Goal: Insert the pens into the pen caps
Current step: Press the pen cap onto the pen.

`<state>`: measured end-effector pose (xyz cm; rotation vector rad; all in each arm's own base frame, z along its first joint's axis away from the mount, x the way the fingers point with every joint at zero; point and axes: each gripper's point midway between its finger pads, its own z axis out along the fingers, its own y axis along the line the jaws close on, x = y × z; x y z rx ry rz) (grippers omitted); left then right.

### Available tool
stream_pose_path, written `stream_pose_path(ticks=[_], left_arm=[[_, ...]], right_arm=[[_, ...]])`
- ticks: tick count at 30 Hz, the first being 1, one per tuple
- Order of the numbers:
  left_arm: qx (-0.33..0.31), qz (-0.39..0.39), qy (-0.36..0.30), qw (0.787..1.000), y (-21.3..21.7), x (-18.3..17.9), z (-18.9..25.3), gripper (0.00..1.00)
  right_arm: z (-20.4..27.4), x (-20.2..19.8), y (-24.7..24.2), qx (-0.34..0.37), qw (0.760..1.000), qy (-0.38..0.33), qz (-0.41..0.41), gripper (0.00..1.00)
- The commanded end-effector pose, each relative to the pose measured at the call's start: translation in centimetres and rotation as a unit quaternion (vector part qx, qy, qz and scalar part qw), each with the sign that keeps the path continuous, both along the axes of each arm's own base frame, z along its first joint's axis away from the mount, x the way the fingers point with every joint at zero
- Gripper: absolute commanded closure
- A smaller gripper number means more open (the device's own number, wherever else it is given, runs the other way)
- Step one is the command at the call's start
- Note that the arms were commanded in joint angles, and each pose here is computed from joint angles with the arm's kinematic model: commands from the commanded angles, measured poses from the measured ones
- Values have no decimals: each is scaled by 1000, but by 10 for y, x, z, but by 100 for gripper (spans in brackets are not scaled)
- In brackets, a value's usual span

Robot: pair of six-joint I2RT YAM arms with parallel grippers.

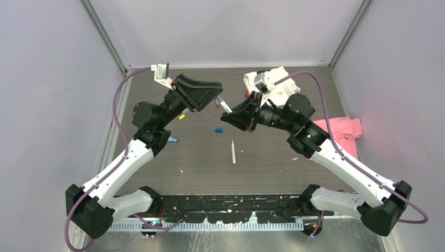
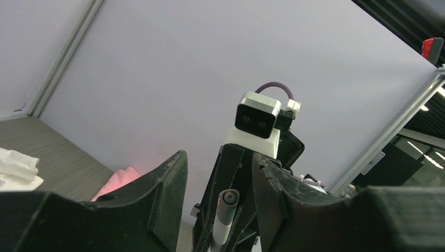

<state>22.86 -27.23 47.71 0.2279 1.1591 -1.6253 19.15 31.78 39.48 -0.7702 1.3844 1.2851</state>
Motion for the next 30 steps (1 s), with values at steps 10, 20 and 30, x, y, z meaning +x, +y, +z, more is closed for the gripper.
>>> stream_pose_path(ticks=[10, 20, 30], left_arm=[[-29, -27, -44, 998, 3, -15, 26, 64], [-20, -44, -38, 998, -3, -15, 19, 93], [10, -80, -24, 996, -17, -23, -6, 99]], right_arm=[[21, 4, 0, 26, 1000, -15, -5, 99], [23, 7, 0, 28, 999, -14, -7, 99], [29, 14, -4, 36, 999, -15, -18, 99]])
